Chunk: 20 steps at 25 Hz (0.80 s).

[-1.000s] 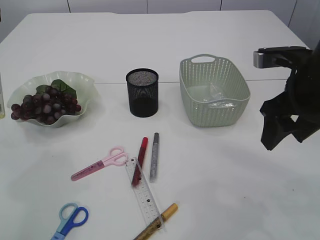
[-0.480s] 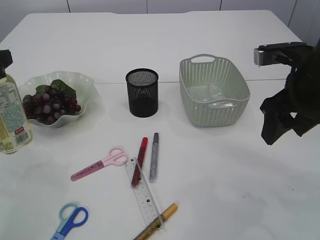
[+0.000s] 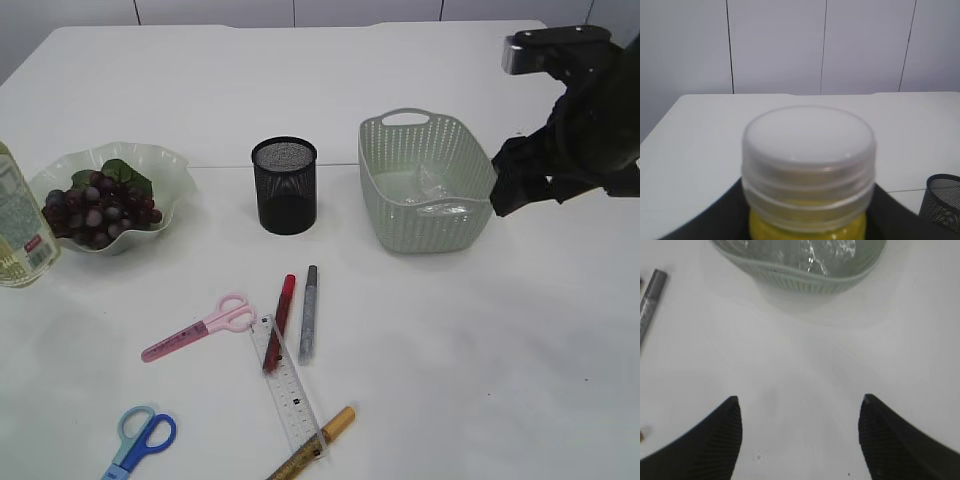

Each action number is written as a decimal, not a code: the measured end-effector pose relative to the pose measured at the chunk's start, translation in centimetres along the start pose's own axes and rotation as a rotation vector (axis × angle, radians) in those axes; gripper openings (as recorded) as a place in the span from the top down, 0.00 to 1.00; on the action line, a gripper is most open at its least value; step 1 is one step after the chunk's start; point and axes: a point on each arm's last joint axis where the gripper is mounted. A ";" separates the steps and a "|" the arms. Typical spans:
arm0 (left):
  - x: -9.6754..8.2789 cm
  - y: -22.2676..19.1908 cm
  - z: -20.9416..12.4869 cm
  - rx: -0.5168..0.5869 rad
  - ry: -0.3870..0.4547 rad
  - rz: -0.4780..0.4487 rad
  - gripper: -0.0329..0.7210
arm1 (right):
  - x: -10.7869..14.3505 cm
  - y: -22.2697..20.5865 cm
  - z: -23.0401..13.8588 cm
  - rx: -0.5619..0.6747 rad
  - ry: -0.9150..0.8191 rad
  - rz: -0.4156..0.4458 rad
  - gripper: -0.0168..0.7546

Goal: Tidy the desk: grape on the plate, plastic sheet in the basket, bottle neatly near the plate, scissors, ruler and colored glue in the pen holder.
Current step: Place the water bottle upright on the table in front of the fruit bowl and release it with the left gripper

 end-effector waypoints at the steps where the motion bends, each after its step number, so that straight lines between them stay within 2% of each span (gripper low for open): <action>1: 0.1 -0.1 -0.2 -0.002 0.001 0.002 0.55 | -0.1 0.0 0.2 -0.023 0.002 -0.011 0.29; 5: 0.5 -0.8 -1.6 0.022 0.003 0.007 0.55 | -0.5 -0.1 0.8 -0.099 0.019 -0.054 0.29; 15: 0.8 -1.4 -2.8 0.020 0.006 0.003 0.55 | -1.0 -2.9 -0.8 -0.241 -0.020 -0.163 0.29; 20: 1.0 -1.6 -3.6 0.046 0.009 0.009 0.55 | -0.9 -3.6 -1.2 -0.332 -0.018 -0.178 0.29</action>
Point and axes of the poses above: a point on each arm's last joint axis where the gripper is mounted, y pointing back along that axis away from the gripper, x along the wrist's bending axis when the last joint is at zero, z = x × y, and after that the axes turned 9 degrees about y, right-handed
